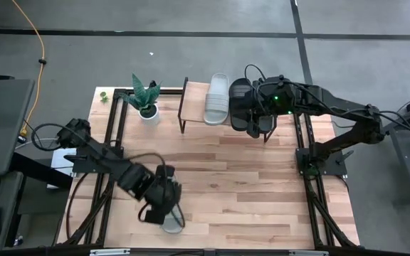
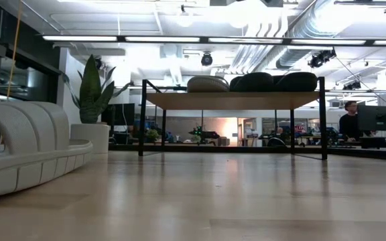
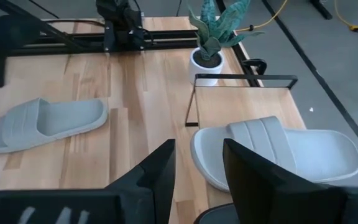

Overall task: Pick and place slides into the shelf
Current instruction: Put the gray slide on the shelf

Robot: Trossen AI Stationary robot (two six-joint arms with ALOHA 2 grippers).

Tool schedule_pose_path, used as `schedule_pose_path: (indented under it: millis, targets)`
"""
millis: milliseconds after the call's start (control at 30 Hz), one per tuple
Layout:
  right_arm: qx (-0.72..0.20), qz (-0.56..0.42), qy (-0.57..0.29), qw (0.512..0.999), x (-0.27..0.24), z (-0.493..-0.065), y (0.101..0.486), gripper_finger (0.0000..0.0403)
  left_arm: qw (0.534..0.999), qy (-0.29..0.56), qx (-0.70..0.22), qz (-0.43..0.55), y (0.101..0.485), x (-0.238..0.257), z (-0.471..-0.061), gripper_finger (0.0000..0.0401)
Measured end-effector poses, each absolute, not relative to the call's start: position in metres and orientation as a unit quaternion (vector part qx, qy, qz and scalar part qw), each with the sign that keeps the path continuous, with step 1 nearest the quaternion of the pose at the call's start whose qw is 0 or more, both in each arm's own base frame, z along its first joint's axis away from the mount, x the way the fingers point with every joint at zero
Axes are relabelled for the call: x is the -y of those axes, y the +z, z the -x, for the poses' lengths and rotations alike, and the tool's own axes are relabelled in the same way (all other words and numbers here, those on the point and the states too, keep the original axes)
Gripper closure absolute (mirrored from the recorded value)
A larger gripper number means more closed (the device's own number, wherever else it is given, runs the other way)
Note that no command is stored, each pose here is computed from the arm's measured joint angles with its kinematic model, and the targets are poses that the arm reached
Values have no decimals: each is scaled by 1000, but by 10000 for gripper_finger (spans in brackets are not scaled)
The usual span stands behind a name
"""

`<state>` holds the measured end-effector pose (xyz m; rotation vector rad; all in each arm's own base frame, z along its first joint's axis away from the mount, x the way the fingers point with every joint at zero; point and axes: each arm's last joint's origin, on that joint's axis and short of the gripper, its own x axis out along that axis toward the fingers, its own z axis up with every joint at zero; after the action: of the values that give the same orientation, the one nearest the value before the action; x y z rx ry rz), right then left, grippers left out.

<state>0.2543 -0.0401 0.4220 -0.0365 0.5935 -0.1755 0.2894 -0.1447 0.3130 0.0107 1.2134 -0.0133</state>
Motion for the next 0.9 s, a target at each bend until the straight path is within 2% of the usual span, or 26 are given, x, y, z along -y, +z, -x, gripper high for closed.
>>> schedule_pose_path:
  millis: [200,533,900]
  targets:
    - [-292,16,-92,952,40,-254,422,276,812,24,-581,-49,286,178,-290,219]
    - [-292,16,-92,952,40,-255,422,276,805,87,-581,-78,258,200,-291,219]
    - [-293,25,-90,952,40,-254,422,276,800,95,-587,-80,236,222,-289,220]
